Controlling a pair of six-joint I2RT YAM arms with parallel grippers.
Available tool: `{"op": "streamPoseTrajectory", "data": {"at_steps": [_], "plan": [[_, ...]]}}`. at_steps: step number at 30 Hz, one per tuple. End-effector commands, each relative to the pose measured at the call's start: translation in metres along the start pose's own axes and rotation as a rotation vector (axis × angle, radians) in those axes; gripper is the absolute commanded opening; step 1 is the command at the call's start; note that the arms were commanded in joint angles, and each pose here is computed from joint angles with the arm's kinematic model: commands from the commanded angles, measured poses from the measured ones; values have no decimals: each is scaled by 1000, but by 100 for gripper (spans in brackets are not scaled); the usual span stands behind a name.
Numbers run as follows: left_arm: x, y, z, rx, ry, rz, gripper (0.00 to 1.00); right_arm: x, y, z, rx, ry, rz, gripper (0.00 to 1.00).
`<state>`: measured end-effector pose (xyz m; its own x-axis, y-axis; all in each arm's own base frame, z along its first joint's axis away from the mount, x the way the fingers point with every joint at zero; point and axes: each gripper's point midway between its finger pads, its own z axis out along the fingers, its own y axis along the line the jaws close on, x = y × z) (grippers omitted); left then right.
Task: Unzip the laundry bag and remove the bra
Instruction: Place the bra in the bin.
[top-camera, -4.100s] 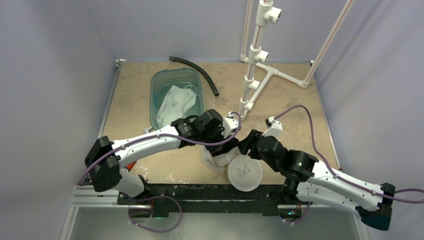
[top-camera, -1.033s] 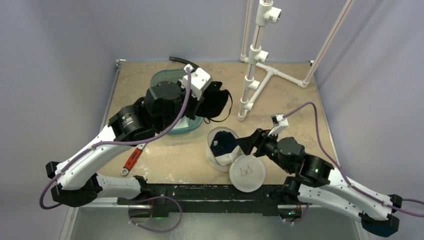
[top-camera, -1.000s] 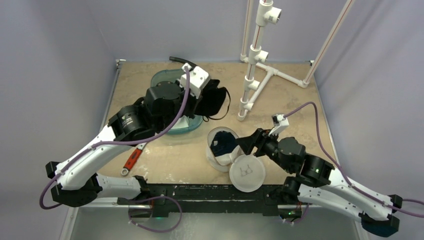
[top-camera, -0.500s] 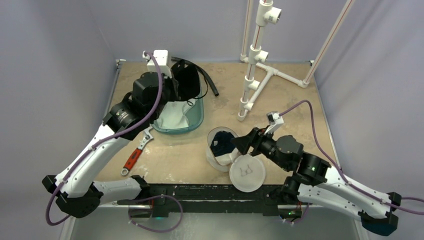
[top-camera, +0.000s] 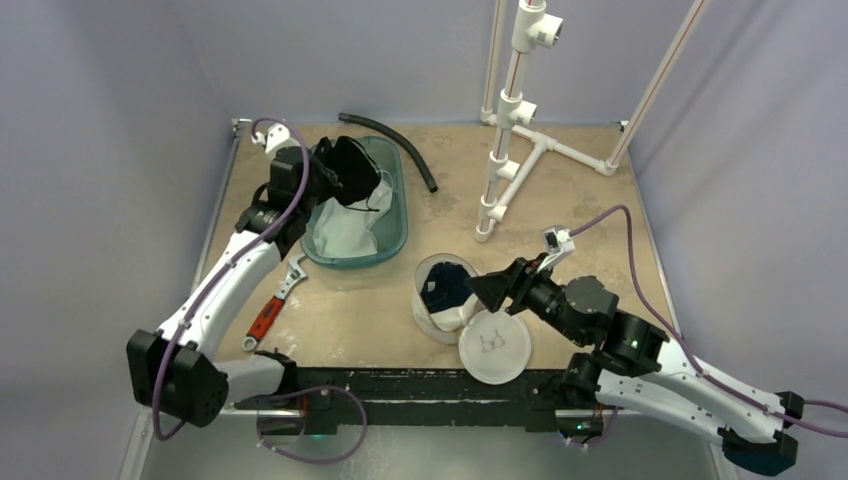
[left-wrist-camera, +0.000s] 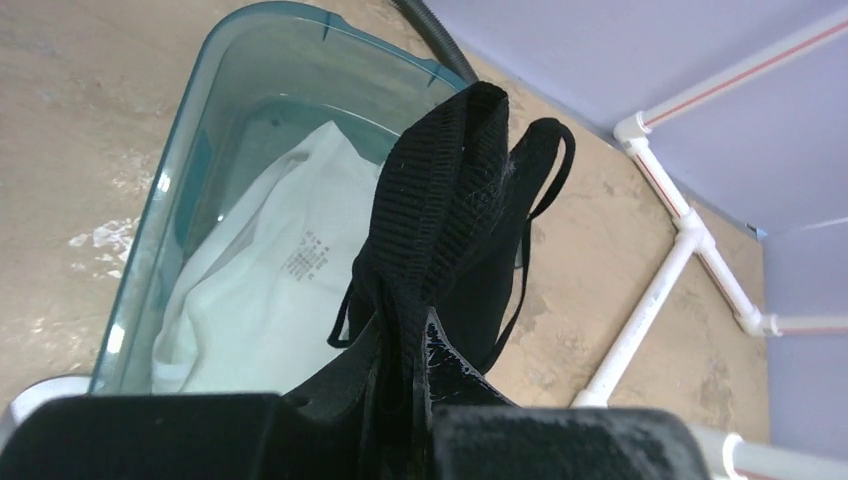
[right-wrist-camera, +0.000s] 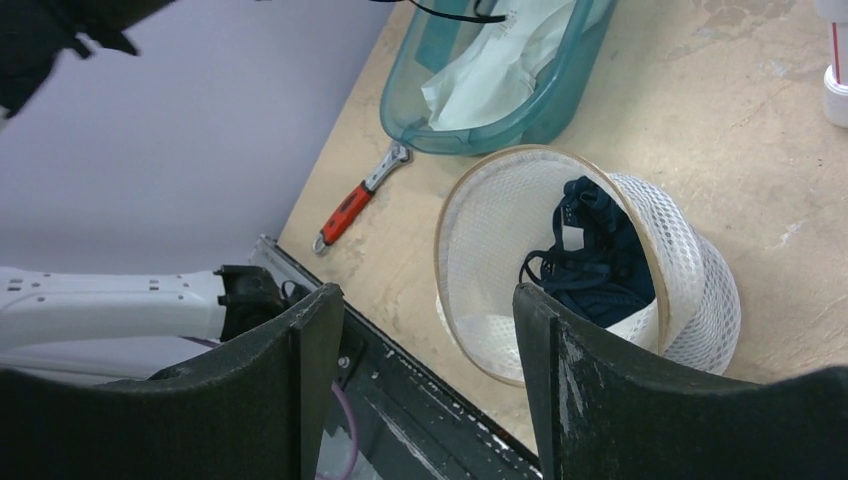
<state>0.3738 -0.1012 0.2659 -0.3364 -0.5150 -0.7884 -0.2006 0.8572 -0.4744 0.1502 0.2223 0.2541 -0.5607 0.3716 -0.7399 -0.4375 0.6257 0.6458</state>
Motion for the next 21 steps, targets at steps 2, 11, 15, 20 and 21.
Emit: {"op": "streamPoseTrajectory", "data": {"at_steps": [2, 11, 15, 20, 21], "plan": [[-26, -24, 41, 86, -128, -207, 0, -3, -4, -6, 2, -21, 14, 66], [-3, -3, 145, 25, -56, -261, 0, 6, -13, -10, 34, 11, 10, 66], [13, 7, 175, 42, -12, -291, 0, 7, -16, -11, 45, 22, -14, 66], [15, 6, 180, 59, 6, -243, 46, 1, -20, -11, 78, 13, -49, 66], [14, 8, 179, 44, 9, -223, 52, 1, -20, -11, 81, 12, -53, 66]]}}
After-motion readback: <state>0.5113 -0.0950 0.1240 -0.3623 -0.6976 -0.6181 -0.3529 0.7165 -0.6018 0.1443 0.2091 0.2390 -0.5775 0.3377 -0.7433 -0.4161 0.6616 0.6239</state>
